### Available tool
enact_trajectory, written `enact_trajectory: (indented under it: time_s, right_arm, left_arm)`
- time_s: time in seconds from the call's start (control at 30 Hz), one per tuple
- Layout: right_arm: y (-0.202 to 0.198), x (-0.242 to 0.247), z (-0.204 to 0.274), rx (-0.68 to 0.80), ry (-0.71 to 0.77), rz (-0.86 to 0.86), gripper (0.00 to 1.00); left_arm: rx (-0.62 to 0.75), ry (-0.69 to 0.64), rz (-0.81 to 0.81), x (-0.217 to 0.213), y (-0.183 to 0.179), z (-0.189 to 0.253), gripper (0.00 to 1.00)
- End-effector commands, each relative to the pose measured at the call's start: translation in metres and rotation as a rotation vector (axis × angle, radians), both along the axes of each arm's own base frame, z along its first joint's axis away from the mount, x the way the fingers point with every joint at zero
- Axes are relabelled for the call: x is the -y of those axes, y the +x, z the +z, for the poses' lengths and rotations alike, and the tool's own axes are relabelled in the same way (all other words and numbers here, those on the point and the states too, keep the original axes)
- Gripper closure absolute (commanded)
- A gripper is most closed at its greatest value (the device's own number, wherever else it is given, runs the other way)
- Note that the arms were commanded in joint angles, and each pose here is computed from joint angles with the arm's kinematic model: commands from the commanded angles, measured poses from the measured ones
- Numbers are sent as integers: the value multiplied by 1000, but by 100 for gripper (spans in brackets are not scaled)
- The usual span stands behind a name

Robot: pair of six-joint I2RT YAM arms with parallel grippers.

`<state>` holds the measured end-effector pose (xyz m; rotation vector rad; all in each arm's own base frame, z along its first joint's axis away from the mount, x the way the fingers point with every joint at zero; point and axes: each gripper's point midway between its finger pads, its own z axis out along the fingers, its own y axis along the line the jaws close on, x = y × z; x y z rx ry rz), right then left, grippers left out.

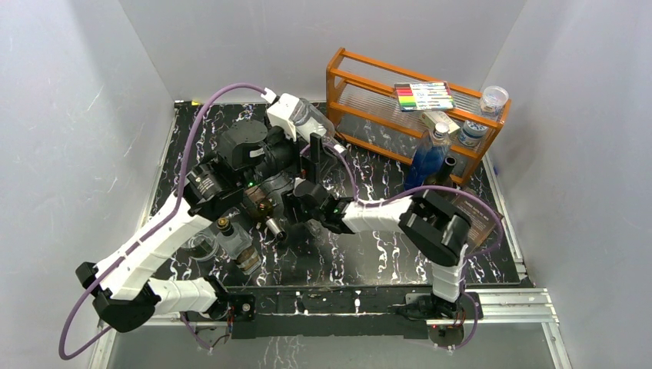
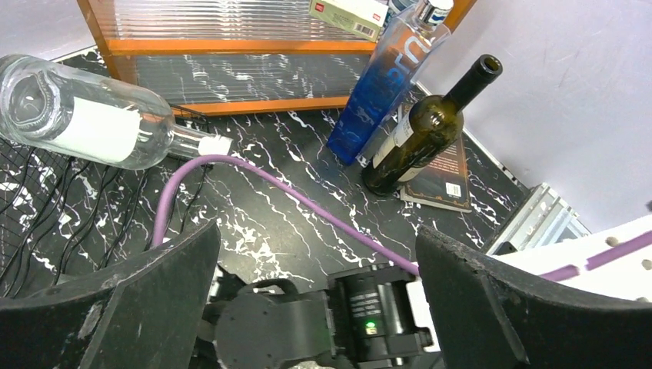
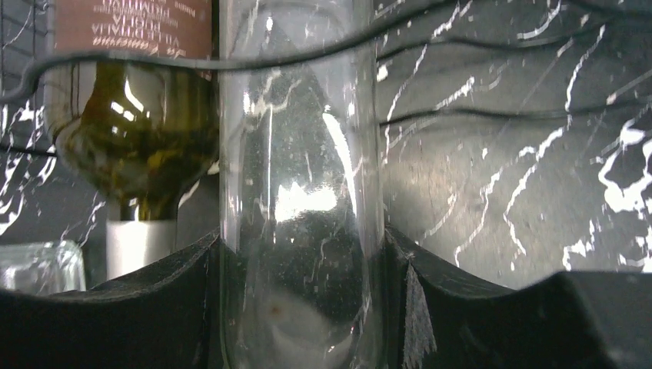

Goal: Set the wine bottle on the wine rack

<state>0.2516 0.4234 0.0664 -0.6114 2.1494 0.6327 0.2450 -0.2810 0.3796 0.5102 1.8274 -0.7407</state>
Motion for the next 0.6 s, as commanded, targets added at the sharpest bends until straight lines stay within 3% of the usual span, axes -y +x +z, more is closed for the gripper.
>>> enact_trajectory:
  time_s: [0.0, 0.57]
  right_arm:
    - [36, -45, 71, 195, 188, -28, 100]
    - [59, -73, 39, 184, 157, -27, 100]
  left_arm:
    - [23, -45, -24, -9, -13, 19, 2]
    - [30, 32, 1, -21, -13, 3, 2]
